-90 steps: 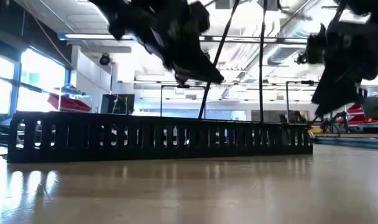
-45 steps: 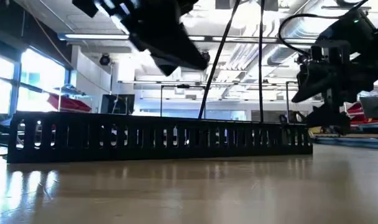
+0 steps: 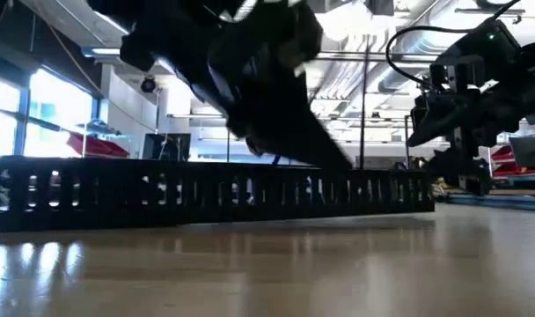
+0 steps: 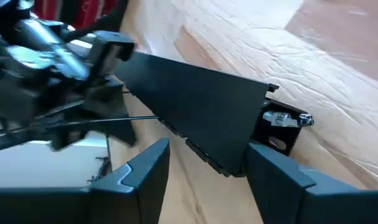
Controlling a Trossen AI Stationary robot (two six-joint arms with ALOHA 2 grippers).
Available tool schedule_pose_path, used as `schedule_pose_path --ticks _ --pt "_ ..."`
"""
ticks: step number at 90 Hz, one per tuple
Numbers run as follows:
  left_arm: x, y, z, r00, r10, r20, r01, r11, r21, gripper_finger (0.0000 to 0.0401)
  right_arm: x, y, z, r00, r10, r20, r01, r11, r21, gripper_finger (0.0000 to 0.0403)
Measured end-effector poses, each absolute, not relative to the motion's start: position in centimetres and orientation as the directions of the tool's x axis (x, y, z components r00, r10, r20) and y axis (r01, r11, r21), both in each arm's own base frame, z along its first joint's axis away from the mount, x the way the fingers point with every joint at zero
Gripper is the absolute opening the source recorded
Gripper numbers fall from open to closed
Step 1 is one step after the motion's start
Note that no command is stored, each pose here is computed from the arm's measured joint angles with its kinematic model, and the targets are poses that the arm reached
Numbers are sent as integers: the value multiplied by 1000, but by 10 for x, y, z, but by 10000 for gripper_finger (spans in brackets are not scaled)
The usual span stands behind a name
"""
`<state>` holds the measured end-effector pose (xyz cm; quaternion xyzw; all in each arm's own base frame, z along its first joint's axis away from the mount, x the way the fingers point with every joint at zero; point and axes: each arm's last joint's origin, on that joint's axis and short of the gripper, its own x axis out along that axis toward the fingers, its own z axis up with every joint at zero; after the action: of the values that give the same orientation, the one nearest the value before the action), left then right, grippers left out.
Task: Ziptie cables
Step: Close the black cable duct
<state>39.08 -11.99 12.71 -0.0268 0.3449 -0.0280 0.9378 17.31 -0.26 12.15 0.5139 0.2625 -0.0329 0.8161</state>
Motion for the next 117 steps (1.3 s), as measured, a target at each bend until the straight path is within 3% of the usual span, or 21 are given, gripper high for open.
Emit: schedule_pose_path --ticks 20,33,45,68,82,101,117 --pt "373 -113 126 600 132 -789 -21 988 150 0 176 5 115 836 262 -482 325 471 820 88" --pt "362 -119 138 551 137 -823 50 979 197 0 178 10 114 850 211 -482 339 482 808 50" --pt "358 -132 139 549 72 -833 129 977 169 0 179 13 115 860 200 -470 326 494 806 70" --pt "368 -140 140 664 30 -747 145 975 168 0 184 10 107 863 144 -483 370 470 801 183" --pt "375 -133 131 686 71 -724 125 969 214 0 190 7 104 889 139 -437 341 438 832 215" --pt "379 -124 122 680 192 -707 41 953 299 0 207 5 99 879 147 -453 355 432 829 189" --pt "379 -119 122 668 268 -694 -27 941 337 0 223 6 106 889 178 -422 317 427 847 96"
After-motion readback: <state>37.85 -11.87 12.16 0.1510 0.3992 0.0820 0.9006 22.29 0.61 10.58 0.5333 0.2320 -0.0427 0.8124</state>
